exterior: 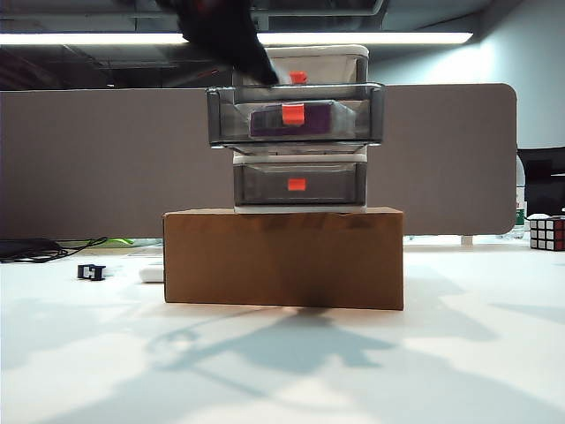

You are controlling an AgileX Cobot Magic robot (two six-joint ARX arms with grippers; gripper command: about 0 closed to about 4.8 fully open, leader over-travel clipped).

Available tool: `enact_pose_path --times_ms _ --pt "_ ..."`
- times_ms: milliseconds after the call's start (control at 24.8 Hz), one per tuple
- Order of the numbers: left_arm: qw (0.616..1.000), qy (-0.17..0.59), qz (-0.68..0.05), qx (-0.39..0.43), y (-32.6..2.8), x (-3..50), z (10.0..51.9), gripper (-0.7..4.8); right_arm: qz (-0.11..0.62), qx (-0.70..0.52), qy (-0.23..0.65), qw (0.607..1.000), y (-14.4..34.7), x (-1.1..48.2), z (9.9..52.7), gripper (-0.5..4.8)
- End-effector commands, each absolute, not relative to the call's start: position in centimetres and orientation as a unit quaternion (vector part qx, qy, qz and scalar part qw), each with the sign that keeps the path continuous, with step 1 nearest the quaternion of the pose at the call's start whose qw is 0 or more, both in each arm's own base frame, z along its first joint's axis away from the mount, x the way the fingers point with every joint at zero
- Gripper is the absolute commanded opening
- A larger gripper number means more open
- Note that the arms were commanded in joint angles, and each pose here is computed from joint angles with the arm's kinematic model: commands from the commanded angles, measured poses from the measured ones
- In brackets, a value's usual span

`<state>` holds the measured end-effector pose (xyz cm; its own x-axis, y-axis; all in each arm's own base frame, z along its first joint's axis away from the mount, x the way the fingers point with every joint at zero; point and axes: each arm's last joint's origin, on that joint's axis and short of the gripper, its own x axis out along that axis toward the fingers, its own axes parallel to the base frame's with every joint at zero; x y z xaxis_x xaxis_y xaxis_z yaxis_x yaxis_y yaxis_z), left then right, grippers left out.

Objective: Open the second layer of the drawer on the table, pick up a pack of napkins on the table and put it in, and finally close the drawer.

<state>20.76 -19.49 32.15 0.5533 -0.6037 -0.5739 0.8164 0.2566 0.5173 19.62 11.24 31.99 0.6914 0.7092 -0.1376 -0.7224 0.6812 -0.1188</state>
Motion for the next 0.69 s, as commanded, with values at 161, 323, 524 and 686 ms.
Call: enact_pose_path --times_ms 161,323,524,686 --pt "0.828 0.171 -0.448 0.289 -17.3 18.3 35.4 2.38 0.39 -0.076 0.008 0.918 11.2 19.6 32.9 -0.05" --pt "0.797 0.238 -0.515 0.206 -16.6 16.7 35.4 0.98 0.389 -0.075 -0.003 0.918 11.5 20.0 33.5 -0.05" --pt "0.743 0.305 -0.571 0.172 -16.4 15.8 33.1 -0.06 0.389 -0.076 0.001 0.918 12.8 22.6 34.8 -0.05" --pt "0.752 0.301 -0.559 0.176 -16.6 16.3 30.7 -0.06 0.39 -0.077 0.014 0.918 13.9 24.8 35.3 -0.05"
